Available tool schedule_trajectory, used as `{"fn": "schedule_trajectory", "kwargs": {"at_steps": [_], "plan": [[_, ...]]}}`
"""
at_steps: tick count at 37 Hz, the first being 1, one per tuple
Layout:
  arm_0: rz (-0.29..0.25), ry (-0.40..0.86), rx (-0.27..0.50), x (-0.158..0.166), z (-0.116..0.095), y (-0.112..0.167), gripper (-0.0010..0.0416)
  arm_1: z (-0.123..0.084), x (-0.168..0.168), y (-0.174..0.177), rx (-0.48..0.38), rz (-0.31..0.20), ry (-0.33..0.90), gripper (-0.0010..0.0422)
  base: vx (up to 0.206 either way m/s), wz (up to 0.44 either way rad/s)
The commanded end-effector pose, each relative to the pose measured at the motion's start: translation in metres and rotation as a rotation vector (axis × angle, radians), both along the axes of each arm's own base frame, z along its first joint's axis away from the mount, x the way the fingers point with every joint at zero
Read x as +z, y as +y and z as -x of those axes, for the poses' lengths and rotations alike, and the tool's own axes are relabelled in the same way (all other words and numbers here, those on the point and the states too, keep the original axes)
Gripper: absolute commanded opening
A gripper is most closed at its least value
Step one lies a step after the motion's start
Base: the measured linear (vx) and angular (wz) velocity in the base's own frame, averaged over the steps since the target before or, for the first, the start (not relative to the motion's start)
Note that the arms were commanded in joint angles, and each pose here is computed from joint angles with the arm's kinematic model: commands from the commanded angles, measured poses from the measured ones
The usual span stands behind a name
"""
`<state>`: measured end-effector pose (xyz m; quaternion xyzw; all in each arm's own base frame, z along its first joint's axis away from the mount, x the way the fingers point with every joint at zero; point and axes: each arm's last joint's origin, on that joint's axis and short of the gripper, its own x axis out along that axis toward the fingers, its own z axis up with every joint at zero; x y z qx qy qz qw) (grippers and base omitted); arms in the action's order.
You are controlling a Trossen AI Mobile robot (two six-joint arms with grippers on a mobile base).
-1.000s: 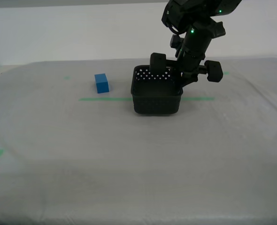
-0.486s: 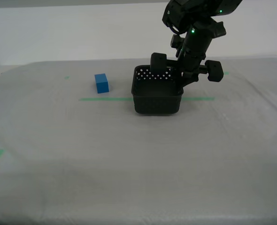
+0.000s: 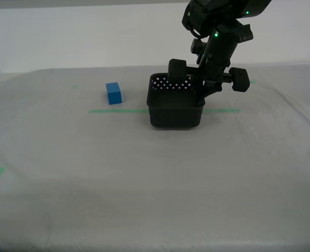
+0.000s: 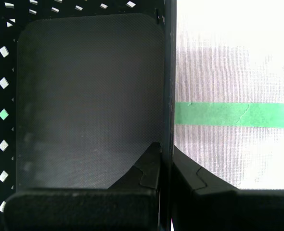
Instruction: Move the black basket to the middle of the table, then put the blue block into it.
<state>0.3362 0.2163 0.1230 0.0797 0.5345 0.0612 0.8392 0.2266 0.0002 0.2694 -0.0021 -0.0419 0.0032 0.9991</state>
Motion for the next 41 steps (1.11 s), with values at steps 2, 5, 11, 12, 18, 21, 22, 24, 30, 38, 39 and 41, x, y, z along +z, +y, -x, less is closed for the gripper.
{"fn": "schedule_trajectory", "kwargs": {"at_steps": [2,5,11,12,18,21,22,24,30,38,39,41], "plan": [[-0.001,-0.007,0.014,0.0,-0.001,0.0,0.0028,0.0,0.001,0.0,0.0,-0.002,-0.006,0.0,0.0,0.0],[-0.001,-0.007,0.014,0.0,-0.001,0.0,0.0059,0.0,0.001,0.0,0.001,-0.001,-0.006,0.0,0.0,0.0],[-0.002,-0.009,0.014,0.0,-0.001,0.0,0.0134,0.0,0.001,0.0,0.001,-0.002,-0.006,0.0,0.0,0.0],[-0.003,-0.01,0.014,0.0,-0.001,0.0,0.0149,0.0,0.001,0.0,0.001,-0.002,-0.006,0.0,0.0,0.0],[-0.012,-0.024,0.014,0.001,-0.002,0.001,0.0249,0.0,0.001,0.0,0.001,-0.002,-0.006,0.0,0.0,0.0],[-0.014,-0.028,0.014,0.001,-0.002,0.001,0.0298,0.0,0.001,0.0,0.001,-0.002,-0.006,0.0,0.0,0.0],[-0.015,-0.03,0.014,0.002,-0.002,0.002,0.0314,0.0,0.001,0.0,0.0,-0.001,-0.006,0.0,0.0,0.0],[-0.017,-0.033,0.015,0.002,-0.003,0.002,0.0342,0.0,0.001,0.0,0.001,-0.002,-0.006,0.0,0.0,0.0],[-0.015,-0.044,0.029,0.003,-0.003,0.002,0.0407,0.0,0.001,0.0,0.001,-0.002,-0.006,0.0,0.0,0.0],[-0.006,-0.064,0.063,0.007,-0.006,0.004,0.0363,0.0,0.001,0.0,0.001,-0.002,-0.006,0.0,0.0,0.0],[-0.004,-0.072,0.074,0.009,-0.006,0.004,0.0359,0.0,0.001,0.0,0.0,-0.001,-0.006,0.0,0.0,0.0],[0.003,-0.084,0.094,0.014,-0.007,0.005,0.0355,0.0,0.001,0.0,0.001,-0.002,-0.006,0.0,0.0,0.0]]}}
